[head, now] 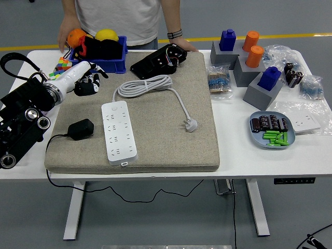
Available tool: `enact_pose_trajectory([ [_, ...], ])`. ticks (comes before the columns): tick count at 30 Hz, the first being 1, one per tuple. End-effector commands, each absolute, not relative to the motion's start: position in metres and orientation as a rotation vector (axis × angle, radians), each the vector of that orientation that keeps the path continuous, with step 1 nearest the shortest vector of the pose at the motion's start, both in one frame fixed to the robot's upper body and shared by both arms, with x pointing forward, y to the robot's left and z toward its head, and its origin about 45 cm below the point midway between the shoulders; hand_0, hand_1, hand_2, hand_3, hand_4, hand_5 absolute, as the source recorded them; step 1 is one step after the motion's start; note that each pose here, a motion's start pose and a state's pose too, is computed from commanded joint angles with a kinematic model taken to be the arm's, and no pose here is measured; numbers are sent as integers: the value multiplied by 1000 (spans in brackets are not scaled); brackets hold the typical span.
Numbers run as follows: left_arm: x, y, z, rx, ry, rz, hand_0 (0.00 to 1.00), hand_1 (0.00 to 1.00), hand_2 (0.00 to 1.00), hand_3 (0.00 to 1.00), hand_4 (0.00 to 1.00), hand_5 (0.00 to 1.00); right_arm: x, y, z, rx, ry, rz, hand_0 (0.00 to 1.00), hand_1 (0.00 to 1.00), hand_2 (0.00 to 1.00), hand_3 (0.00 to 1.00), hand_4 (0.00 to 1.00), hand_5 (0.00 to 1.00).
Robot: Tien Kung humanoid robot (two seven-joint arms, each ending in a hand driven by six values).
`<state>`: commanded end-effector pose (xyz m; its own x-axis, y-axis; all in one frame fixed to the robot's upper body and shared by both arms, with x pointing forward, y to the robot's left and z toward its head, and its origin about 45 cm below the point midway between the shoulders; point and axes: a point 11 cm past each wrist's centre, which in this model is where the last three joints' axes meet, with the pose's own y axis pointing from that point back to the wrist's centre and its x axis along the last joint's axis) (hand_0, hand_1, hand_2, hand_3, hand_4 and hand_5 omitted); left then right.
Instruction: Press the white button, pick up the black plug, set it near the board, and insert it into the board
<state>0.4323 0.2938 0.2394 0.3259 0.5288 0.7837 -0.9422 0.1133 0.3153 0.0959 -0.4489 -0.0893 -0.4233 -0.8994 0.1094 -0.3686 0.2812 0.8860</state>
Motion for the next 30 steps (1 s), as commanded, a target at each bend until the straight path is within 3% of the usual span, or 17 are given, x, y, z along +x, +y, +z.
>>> enact_pose_trajectory([
  [3,425,304,238,894,-544,1191,205,282,361,670,565,2,96,-449,-89,1137,-1926,-1093,711,601,542,688,748,522],
  [4,423,307,237,886,-540,1201,665,768,690,661,858,4,96,-449,-89,1138,-1927,-1093,711,601,542,688,748,522],
  [9,416,327,230,875,-520,1237,665,768,690,661,858,4,101,-449,-88,1150,-1930,-1085,711,601,542,688,748,522],
  [10,414,333,228,878,-513,1243,828,907,832,611,963,139,102,-449,-87,1152,-1931,-1083,712,603,542,688,748,522],
  [15,409,347,216,902,-480,1246,828,907,832,611,963,139,103,-450,-87,1153,-1928,-1080,712,603,542,688,748,522],
  [16,408,350,213,911,-472,1245,886,945,877,564,998,140,103,-450,-87,1153,-1927,-1080,711,601,542,688,748,522],
  [30,398,361,188,982,-371,1207,885,939,869,532,998,120,100,-449,-88,1152,-1921,-1086,711,602,542,687,748,522],
])
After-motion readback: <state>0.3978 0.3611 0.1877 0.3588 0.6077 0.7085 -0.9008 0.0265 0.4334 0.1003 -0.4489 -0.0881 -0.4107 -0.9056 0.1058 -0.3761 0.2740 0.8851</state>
